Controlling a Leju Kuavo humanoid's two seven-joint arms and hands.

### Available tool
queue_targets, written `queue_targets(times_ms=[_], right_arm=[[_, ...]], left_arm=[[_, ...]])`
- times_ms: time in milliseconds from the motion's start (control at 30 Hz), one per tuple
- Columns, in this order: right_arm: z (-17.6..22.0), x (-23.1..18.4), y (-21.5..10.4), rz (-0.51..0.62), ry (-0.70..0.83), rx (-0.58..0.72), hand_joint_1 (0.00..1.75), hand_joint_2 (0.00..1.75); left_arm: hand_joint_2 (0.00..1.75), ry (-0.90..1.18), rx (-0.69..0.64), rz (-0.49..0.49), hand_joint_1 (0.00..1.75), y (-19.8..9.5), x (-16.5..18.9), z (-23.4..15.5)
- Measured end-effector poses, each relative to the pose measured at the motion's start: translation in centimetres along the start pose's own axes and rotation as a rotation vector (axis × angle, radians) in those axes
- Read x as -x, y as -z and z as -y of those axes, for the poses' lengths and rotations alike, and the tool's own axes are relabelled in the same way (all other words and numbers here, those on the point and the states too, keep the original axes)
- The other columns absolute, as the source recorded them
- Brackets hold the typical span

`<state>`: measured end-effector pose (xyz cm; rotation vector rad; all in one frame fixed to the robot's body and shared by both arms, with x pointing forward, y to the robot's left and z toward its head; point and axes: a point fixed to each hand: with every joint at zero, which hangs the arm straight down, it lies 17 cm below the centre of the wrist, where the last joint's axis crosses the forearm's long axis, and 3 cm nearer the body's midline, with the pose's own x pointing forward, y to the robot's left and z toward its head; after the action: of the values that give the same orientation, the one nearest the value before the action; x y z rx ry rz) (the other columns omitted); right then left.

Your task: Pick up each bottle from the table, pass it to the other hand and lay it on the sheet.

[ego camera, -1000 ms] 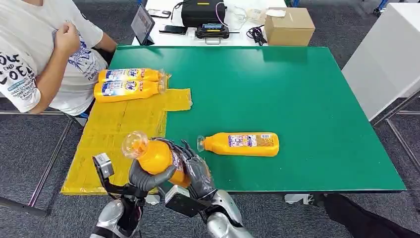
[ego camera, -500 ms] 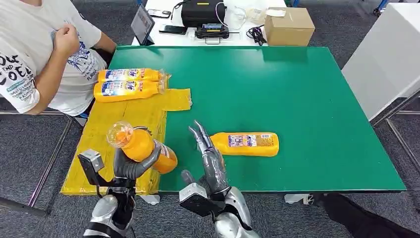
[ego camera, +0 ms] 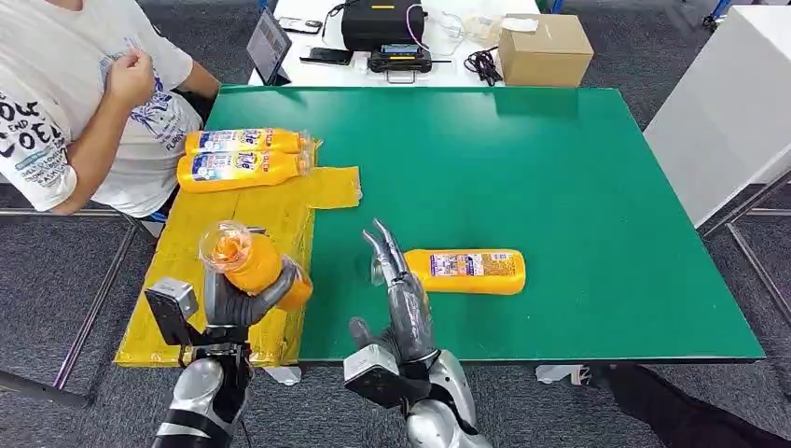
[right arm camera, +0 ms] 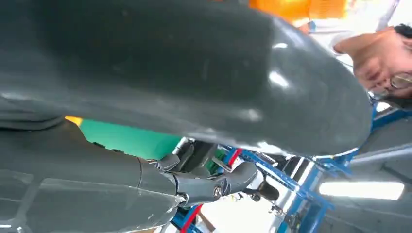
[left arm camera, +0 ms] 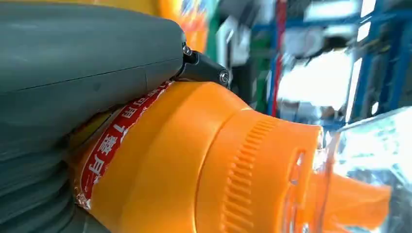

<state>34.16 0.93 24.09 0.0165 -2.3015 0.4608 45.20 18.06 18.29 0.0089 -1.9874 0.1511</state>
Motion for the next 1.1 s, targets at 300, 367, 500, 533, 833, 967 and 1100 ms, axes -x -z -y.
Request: queue_targets(times_ms=[300, 367, 500, 533, 833, 967, 1100], right_arm=[[3.9, -3.6, 2.5, 0.102, 0.069, 0.119, 0.0, 0.0], [4.2, -4.0, 2.8, 0.116, 0.078, 0.123, 0.0, 0.0], [4.4, -4.4, 3.1, 0.132, 0.083, 0.123, 0.0, 0.0], [4.5, -4.5, 3.1, 0.135, 0.083, 0.123, 0.0, 0.0], [4.5, -4.5, 3.0, 0.141, 0.082, 0.117, 0.0, 0.0], [4.6, -4.7, 3.0, 0.143, 0.092, 0.113, 0.0, 0.0], [4.6, -4.7, 3.0, 0.142, 0.094, 0.111, 0.0, 0.0]], left_arm=[[1.75, 0.89, 0.0, 0.344, 1.75, 6.7, -3.7, -1.2], [1.75, 1.051, 0.054, 0.338, 1.75, 7.7, -1.8, -1.3], [1.75, 1.268, 0.164, 0.296, 1.75, 8.2, 2.1, -2.2], [1.75, 1.282, 0.173, 0.283, 1.75, 8.3, 2.6, -2.5], [1.75, 1.349, 0.252, 0.128, 1.75, 8.0, 7.5, -5.3], [1.75, 1.321, 0.276, 0.035, 1.75, 7.5, 9.5, -6.6], [1.75, 1.316, 0.282, -0.001, 1.75, 7.2, 10.3, -7.3]])
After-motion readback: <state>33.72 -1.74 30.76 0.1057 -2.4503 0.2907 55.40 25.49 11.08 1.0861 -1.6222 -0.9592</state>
